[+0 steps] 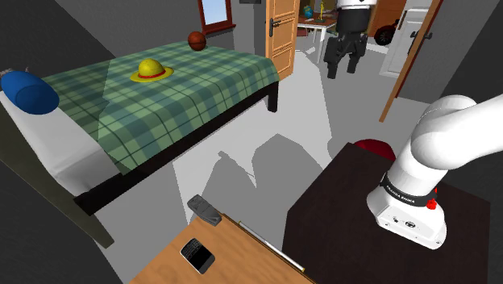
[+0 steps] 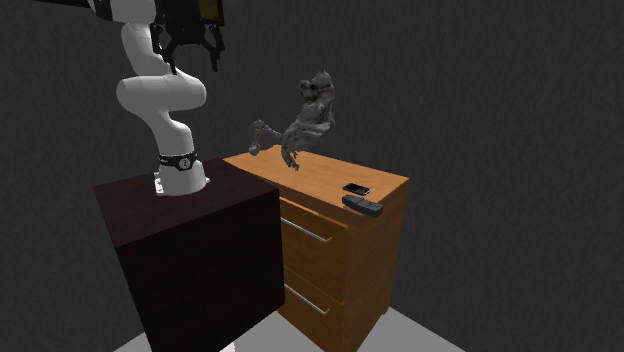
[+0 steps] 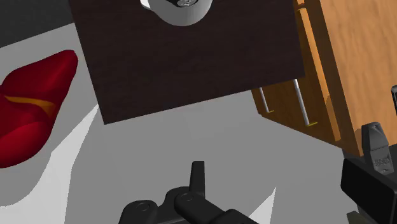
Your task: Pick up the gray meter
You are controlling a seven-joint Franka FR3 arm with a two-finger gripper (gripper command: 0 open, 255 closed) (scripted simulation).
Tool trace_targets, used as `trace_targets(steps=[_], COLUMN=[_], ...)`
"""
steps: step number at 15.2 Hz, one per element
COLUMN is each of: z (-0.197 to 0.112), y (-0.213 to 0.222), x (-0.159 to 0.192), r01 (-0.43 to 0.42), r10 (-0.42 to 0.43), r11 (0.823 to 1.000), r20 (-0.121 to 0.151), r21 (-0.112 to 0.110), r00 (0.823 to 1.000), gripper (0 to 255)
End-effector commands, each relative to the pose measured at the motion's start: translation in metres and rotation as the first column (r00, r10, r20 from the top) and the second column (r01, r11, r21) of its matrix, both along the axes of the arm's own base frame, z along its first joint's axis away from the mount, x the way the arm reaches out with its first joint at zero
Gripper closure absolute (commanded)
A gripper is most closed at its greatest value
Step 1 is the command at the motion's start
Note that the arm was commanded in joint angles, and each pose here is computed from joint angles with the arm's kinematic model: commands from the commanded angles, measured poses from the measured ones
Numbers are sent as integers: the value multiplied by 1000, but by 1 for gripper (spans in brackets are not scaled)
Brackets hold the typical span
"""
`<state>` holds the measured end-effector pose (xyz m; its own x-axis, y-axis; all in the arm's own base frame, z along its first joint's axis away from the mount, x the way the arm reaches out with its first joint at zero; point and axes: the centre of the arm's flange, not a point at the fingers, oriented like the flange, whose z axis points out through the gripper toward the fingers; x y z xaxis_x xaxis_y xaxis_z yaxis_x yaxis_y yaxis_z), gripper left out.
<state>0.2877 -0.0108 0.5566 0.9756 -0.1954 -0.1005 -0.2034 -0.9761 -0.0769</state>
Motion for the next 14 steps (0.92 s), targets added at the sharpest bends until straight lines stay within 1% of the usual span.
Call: trace_targets(steps=[1,14], z=[0,-108], y=[0,121], x=[0,59], r01=[0,-16], r10=[0,16], r11=[1000,1000], r20=[0,13], r21=[0,-18], r00=[1000,1000], gripper=[0,0])
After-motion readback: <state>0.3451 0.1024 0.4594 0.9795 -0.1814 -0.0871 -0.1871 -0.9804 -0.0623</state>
